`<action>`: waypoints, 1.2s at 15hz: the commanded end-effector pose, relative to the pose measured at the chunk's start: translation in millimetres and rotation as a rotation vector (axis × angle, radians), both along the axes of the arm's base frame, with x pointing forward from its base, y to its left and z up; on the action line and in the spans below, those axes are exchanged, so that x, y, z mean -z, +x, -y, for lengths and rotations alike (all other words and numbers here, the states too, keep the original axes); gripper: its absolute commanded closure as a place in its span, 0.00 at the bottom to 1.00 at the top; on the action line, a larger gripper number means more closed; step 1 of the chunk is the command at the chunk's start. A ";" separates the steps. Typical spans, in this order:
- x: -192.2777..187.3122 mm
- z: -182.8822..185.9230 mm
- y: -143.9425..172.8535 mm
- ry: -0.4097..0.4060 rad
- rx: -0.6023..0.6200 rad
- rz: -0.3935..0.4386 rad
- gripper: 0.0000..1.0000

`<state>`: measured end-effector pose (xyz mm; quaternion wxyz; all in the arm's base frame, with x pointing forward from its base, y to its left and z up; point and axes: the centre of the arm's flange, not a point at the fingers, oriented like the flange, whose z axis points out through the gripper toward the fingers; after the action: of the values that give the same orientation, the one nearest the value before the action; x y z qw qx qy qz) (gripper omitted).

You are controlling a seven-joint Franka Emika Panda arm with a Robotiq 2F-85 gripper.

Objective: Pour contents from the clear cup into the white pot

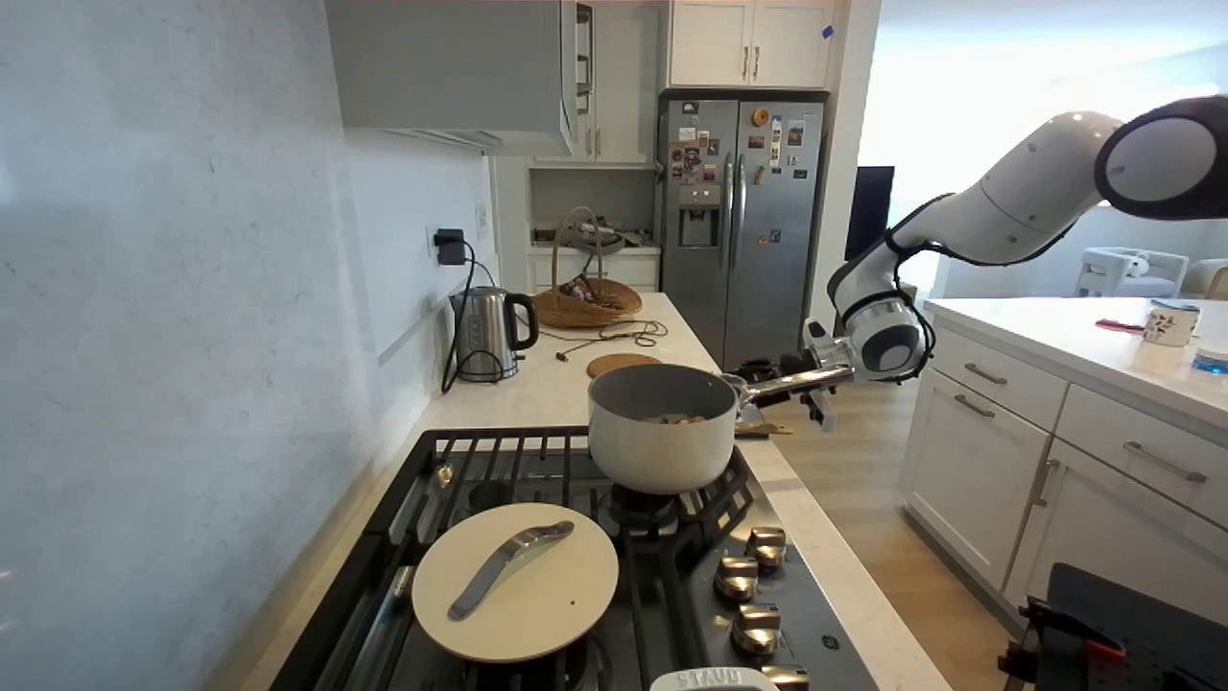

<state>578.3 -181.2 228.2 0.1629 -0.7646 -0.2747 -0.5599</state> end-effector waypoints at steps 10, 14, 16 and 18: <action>-64.2 -18.0 18.6 -0.081 -0.071 0.109 0.00; -101.4 -20.2 20.4 -0.172 -0.113 0.117 0.00; -133.5 -19.7 21.8 -0.257 -0.131 0.119 0.00; -165.8 -20.8 23.7 -0.346 -0.145 0.128 0.00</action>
<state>603.6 -167.2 342.1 0.0940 -0.7236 -0.3976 -0.5563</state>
